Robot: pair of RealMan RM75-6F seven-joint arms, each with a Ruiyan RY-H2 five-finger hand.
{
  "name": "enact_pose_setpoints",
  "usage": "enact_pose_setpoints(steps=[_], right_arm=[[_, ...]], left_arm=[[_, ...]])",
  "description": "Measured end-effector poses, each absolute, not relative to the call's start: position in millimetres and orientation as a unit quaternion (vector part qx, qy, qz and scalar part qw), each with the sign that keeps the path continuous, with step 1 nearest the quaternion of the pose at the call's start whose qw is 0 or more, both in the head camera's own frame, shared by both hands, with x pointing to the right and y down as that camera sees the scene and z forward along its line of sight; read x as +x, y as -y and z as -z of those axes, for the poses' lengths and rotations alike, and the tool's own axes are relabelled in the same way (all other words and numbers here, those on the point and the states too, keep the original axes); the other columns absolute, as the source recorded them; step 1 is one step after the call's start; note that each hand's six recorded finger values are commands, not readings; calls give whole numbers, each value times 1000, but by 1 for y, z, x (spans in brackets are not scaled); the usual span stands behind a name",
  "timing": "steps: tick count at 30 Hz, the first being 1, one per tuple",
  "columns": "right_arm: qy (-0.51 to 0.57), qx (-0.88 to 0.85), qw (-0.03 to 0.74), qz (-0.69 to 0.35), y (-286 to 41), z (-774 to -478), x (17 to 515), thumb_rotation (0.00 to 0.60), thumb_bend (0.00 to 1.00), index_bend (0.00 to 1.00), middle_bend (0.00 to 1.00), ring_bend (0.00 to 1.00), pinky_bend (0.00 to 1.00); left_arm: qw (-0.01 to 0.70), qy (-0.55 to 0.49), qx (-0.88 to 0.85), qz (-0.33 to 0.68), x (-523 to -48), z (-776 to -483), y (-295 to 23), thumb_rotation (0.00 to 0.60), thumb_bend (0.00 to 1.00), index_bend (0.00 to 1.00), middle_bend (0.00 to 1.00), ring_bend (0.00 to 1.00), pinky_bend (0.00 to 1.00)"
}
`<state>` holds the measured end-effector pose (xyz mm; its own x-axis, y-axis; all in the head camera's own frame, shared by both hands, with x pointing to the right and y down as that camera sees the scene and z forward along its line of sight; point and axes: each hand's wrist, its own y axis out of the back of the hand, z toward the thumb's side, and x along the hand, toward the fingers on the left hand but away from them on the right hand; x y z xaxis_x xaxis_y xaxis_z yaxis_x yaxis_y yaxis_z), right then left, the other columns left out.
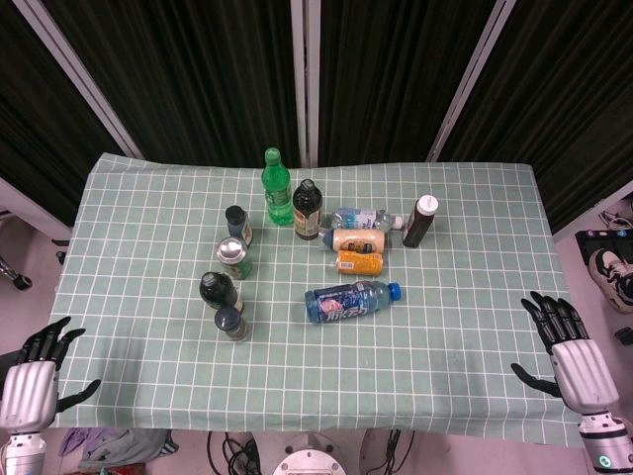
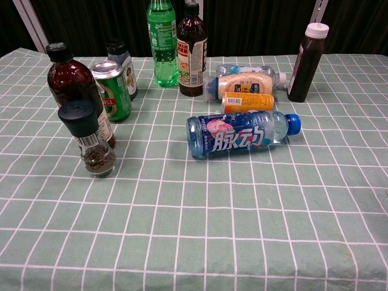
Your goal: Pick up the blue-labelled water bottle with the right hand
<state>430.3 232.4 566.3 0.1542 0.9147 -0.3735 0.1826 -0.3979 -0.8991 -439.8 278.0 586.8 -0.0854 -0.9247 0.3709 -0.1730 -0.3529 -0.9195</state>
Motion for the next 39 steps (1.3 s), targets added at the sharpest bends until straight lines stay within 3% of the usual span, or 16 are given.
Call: enact_pose_setpoints(steps=[9,15,23,31,39], right_arm=[[384,-688,369,-493,-220,-576,413,600,96,0,0,0,14],[330,-722,389,-468,-191,-591,371,600,95,0,0,0,19],[207,-776,401,-440,-145,-640,275,600,94,0,0,0,20],[105,-809,408,-410,-124,-695,166,600,107,0,19,0,21],[80,-798,412,-433,-117,-728,146,600,184,19,152,0,42]], left_arm=[[328,-464,-593,571,-438,-588,-279,600,0,241,110,113,160],[329,-467,-590,570,-438,-586,-277,600,0,241,110,113,160],[318,-470,-583,582,-445,-587,-282,600,0,241,110,113,160],[306,-469,-578,593,-451,-590,-285,600,0,241,110,113,160],[298,-473,-572,600,-458,-591,-290,600,0,241,110,113,160]])
